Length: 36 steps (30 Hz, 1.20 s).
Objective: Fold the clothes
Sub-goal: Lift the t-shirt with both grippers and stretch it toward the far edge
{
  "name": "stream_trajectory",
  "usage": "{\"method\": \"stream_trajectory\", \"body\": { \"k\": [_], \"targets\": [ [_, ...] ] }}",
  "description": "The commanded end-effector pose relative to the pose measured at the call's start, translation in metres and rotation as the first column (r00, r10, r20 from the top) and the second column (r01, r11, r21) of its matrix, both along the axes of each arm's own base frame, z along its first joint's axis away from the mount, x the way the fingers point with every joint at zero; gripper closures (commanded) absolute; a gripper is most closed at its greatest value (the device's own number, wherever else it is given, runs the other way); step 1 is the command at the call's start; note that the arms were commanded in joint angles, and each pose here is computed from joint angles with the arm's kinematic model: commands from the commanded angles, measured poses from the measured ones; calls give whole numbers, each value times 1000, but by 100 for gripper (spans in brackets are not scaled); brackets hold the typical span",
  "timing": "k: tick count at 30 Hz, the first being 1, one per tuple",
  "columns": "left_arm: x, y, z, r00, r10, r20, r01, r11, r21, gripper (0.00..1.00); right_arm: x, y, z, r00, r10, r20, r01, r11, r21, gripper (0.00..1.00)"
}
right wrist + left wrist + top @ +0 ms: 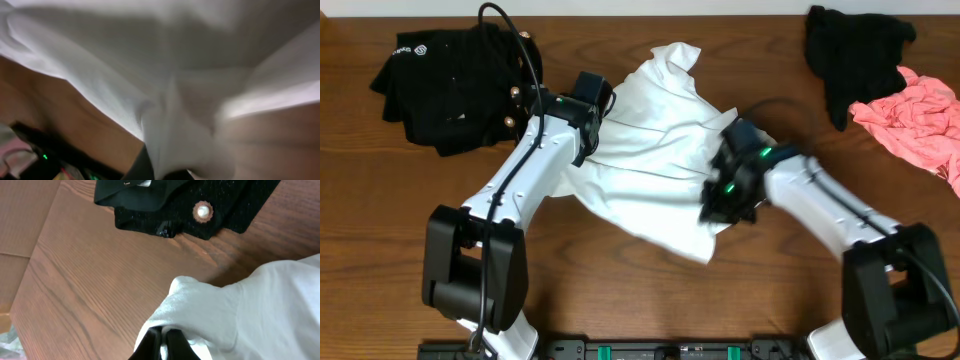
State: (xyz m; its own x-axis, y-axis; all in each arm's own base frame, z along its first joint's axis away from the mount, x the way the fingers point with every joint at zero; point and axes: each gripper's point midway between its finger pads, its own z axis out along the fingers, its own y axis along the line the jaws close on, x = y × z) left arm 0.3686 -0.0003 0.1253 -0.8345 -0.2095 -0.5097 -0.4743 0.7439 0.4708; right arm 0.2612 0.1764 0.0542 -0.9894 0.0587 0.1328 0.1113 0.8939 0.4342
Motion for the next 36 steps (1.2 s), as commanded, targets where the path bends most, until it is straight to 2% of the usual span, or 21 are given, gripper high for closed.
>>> {"method": "stream_trajectory", "body": {
  "k": [1, 5, 11, 15, 18, 22, 27, 33, 36],
  "targets": [
    [1, 2, 23, 998, -6, 56, 6, 1000, -12, 94, 42, -26, 27, 986, 64, 152, -67, 998, 14, 99],
    [0, 0, 34, 997, -23, 75, 25, 999, -34, 94, 68, -54, 57, 975, 44, 220, -47, 999, 8, 99],
    [-2, -2, 48, 994, -65, 92, 70, 996, -54, 94, 77, -78, 88, 961, 96, 258, -78, 994, -80, 99],
    [5, -5, 71, 980, -119, 159, 129, 990, -54, 94, 102, -81, 135, 919, 109, 379, -80, 993, -91, 99],
    [11, -7, 100, 953, -151, 261, 171, 984, -55, 94, 126, -86, 186, 852, 106, 513, -60, 993, -105, 99],
    [16, -9, 152, 886, -208, 415, 240, 970, -27, 94, 148, -107, 256, 735, 97, 671, 21, 986, -166, 99],
    [9, -6, 228, 745, -240, 623, 290, 957, 22, 94, 159, -131, 320, 588, 136, 797, 89, 969, -231, 99],
    [-4, -3, 297, 586, -297, 754, 318, 940, 124, 94, 160, -147, 350, 506, 193, 840, 111, 952, -285, 99],
    [-8, -2, 316, 535, -307, 787, 316, 937, 151, 94, 161, -150, 354, 489, 204, 848, 115, 949, -295, 99]
  ]
}}
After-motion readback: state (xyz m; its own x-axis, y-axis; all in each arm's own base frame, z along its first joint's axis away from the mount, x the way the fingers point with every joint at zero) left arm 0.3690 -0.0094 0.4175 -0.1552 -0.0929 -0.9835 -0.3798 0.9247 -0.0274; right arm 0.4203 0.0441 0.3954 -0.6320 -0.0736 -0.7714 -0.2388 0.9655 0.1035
